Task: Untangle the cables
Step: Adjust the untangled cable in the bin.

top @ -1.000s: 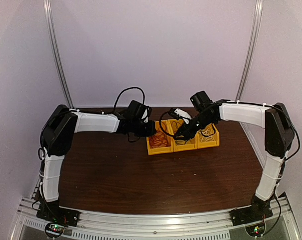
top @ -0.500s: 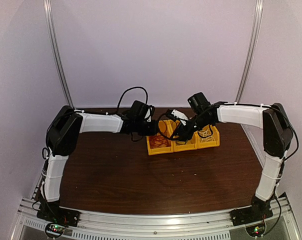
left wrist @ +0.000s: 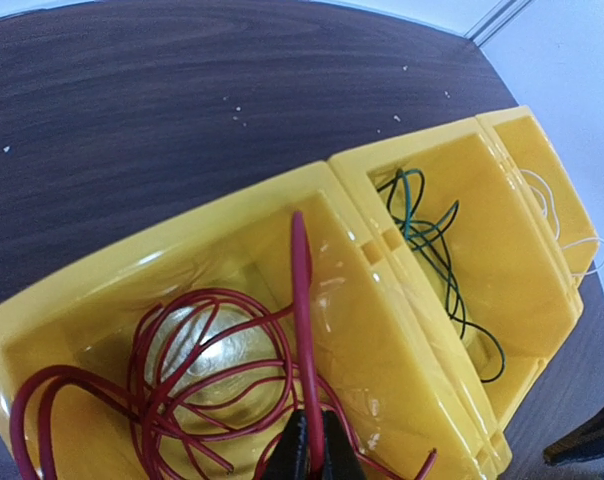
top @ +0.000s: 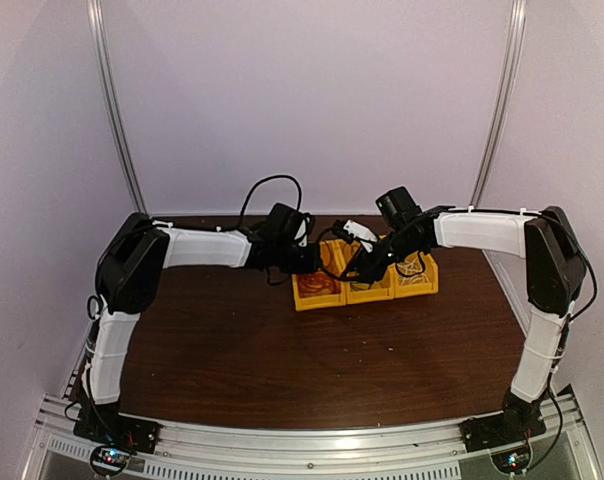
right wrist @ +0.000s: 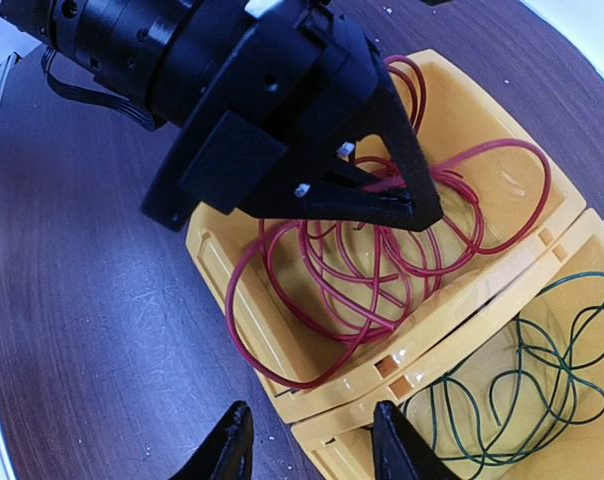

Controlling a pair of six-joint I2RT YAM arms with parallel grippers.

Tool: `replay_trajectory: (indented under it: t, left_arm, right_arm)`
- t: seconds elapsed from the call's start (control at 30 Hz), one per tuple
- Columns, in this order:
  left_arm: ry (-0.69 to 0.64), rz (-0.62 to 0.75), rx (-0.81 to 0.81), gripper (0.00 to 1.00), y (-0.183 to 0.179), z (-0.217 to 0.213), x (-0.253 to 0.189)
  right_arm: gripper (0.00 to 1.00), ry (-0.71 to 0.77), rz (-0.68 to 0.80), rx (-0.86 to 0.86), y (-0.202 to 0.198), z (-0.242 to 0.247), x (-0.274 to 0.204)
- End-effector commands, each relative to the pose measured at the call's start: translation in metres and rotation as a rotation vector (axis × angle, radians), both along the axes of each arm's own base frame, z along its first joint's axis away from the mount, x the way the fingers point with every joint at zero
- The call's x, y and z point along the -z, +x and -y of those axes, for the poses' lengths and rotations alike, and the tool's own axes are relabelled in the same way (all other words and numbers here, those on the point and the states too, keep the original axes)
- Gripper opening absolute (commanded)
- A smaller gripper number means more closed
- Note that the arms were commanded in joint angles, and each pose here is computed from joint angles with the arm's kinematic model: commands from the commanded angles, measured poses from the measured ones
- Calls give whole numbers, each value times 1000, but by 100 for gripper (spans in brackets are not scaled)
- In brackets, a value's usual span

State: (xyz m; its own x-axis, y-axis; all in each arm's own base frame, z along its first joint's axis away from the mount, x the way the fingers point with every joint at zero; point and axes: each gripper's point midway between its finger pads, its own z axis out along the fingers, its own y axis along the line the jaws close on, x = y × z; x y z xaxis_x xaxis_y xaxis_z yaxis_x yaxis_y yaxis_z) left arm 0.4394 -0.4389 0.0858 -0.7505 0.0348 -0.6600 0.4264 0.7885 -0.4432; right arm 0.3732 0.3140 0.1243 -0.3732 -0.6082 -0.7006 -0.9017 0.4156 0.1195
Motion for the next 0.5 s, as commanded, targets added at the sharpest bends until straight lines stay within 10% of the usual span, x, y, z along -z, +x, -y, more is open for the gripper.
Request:
replay_trajectory:
  t: [0.0,0.47]
  left_arm:
    - [75,8,-33,6,-8,-19,-9]
    - [156,57,-75,49,-13,-45,-56]
  right_arm:
    - [40,16,40,14,4,-2,-16]
    - [42,-5,83,55,11,21,-47]
